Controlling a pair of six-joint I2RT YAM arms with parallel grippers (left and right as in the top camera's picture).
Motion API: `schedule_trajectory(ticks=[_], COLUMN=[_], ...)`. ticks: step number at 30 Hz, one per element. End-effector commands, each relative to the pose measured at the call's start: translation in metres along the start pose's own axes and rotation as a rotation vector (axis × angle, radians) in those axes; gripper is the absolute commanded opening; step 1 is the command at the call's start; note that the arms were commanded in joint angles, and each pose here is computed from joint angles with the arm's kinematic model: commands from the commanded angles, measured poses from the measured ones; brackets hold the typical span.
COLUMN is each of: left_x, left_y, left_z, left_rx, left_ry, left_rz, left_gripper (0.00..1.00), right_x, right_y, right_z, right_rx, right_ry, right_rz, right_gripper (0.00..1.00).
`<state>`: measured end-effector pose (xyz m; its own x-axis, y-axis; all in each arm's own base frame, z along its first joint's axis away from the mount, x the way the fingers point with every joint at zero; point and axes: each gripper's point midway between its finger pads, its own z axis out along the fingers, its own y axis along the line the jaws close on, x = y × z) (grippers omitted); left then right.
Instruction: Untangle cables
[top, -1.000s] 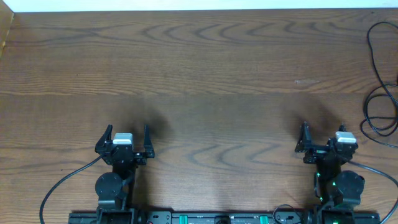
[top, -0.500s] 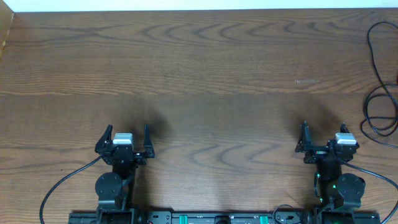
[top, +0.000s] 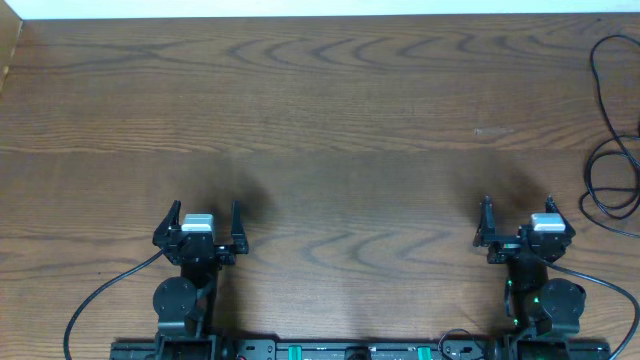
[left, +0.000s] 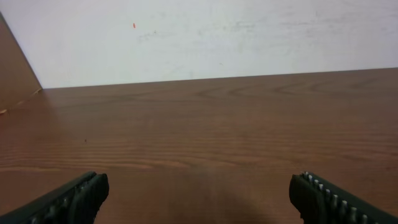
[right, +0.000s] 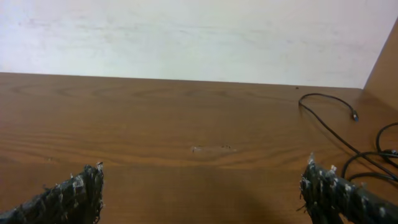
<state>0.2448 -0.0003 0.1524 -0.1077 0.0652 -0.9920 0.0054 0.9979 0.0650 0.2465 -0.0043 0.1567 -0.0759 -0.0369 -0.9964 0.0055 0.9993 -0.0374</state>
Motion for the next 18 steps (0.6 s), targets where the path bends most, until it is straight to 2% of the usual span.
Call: schedule_trajectory(ticks=[1,18], left_x=[0.0162,0.0162], left_y=[0.0037,0.0037], left_z=[0.0008,0.0008], left_rx=[-0.022,-0.022], left_ry=[0.049,0.049], left_rz=[0.000,0.000], left_gripper=[0.97,0.97], right_x=[0.0002,-0.0005], right_y=[0.0055,0.0137], right_z=[-0.0004,-0.0006], right_rx=[-0.022,-0.054], right_ry=[-0.001,-0.004], right_rz=[-0.025,-0.033], right_gripper=[0.99,0.99])
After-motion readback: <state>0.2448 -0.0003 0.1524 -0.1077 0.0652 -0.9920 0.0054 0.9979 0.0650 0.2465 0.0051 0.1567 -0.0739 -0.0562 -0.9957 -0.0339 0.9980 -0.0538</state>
